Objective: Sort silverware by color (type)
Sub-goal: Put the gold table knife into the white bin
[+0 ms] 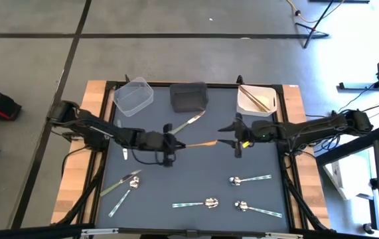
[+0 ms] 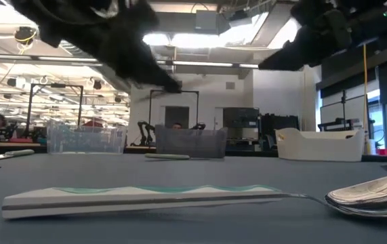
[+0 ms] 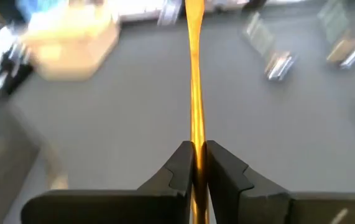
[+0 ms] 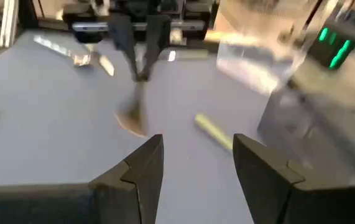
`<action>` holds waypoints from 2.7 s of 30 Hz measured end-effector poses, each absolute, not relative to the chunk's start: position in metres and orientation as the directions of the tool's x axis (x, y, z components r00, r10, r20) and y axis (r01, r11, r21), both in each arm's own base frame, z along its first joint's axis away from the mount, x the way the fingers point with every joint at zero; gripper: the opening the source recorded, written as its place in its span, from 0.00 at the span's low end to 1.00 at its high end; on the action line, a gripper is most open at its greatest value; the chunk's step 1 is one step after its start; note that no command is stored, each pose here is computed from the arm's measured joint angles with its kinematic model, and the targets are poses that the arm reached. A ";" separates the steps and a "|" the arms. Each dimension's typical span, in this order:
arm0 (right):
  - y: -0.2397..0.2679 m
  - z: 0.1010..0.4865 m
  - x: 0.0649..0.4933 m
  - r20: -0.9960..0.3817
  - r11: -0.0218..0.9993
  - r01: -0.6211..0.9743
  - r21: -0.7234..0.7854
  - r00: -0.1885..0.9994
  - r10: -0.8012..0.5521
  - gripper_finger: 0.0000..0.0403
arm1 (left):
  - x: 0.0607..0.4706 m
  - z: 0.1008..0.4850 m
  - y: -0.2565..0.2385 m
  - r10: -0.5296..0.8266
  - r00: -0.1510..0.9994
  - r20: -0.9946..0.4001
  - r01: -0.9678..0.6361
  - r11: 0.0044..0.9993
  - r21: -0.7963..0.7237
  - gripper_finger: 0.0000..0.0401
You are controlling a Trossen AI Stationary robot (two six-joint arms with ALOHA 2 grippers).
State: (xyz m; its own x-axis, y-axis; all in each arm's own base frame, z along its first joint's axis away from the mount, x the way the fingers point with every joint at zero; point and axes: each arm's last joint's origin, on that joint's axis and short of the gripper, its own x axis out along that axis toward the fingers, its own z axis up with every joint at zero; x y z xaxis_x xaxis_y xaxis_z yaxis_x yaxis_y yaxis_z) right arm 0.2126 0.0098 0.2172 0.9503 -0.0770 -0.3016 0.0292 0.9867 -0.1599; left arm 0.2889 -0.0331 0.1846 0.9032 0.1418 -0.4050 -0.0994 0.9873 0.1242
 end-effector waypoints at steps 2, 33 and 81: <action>0.010 0.212 0.209 -0.271 0.983 0.027 -0.180 0.960 -0.076 0.45 | 0.279 0.189 -0.032 0.101 0.940 -0.325 -0.075 0.993 0.090 0.07; 0.033 0.192 0.310 0.188 0.937 -0.262 -0.230 0.933 0.308 0.45 | 0.278 0.181 -0.036 -0.110 0.986 0.127 0.106 0.994 0.036 0.08; -0.041 0.268 0.213 -0.387 0.851 0.408 -0.331 0.764 -0.516 0.01 | 0.279 0.156 -0.014 0.089 0.987 -0.131 -0.086 0.996 0.030 0.31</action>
